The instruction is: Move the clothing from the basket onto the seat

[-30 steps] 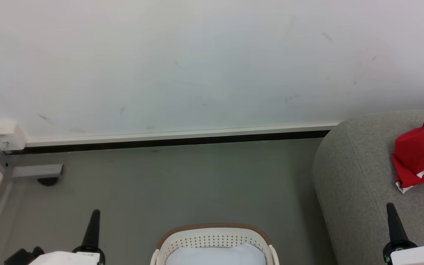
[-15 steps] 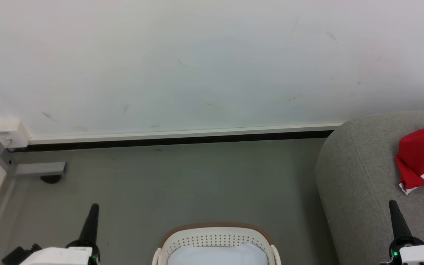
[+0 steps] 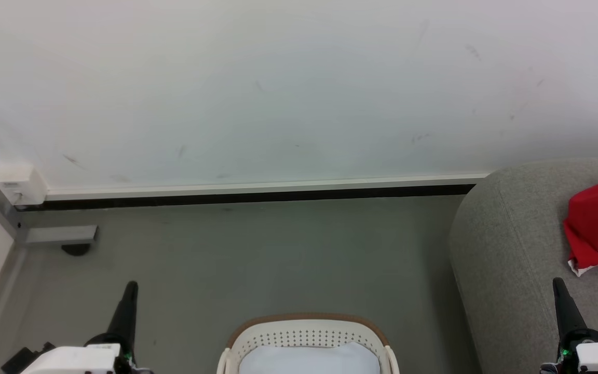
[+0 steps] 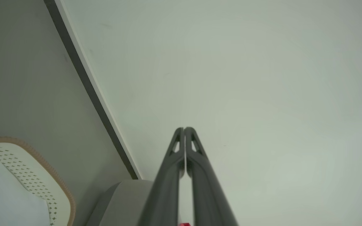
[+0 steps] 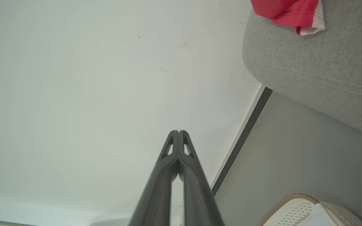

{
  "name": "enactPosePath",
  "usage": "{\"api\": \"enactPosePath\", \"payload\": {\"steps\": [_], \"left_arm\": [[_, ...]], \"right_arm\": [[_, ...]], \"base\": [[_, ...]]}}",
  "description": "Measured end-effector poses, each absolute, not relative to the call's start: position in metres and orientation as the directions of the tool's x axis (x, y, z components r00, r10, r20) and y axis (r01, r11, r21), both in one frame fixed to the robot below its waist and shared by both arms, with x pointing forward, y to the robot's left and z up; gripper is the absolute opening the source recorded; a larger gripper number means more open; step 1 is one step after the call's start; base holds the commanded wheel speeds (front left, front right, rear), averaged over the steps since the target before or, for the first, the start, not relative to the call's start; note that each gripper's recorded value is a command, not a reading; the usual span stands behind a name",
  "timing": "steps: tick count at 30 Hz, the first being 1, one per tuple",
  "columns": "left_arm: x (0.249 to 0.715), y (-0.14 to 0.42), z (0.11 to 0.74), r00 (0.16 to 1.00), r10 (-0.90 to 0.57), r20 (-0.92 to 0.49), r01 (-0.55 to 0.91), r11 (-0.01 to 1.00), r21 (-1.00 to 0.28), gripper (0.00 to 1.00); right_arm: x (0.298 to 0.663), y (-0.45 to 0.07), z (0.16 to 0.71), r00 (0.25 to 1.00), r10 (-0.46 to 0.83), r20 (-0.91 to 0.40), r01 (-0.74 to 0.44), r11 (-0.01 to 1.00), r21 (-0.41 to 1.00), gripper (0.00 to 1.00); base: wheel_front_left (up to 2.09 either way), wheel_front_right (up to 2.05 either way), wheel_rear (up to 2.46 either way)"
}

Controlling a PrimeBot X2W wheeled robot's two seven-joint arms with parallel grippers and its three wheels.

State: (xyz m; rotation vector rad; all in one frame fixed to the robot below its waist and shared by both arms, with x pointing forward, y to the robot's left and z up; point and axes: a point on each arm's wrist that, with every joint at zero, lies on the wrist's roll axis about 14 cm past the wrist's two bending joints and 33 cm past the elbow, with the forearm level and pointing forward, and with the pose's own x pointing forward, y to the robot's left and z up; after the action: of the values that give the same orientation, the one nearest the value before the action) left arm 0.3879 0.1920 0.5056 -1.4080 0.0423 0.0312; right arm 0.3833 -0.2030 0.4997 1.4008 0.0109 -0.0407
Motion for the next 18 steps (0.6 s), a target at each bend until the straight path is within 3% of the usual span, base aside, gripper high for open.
{"api": "enactPosePath", "payload": {"steps": [18], "left_arm": [[0.3889,0.1977,0.5136,1.000,-0.003,-0.017,-0.017,0.036,-0.999,0.00]], "right_arm": [[0.3894,-0.2004,0.5067,1.000,-0.004,-0.006,0.006,0.041,0.999,0.00]], "base": [[0.00,0.00,0.00]]}}
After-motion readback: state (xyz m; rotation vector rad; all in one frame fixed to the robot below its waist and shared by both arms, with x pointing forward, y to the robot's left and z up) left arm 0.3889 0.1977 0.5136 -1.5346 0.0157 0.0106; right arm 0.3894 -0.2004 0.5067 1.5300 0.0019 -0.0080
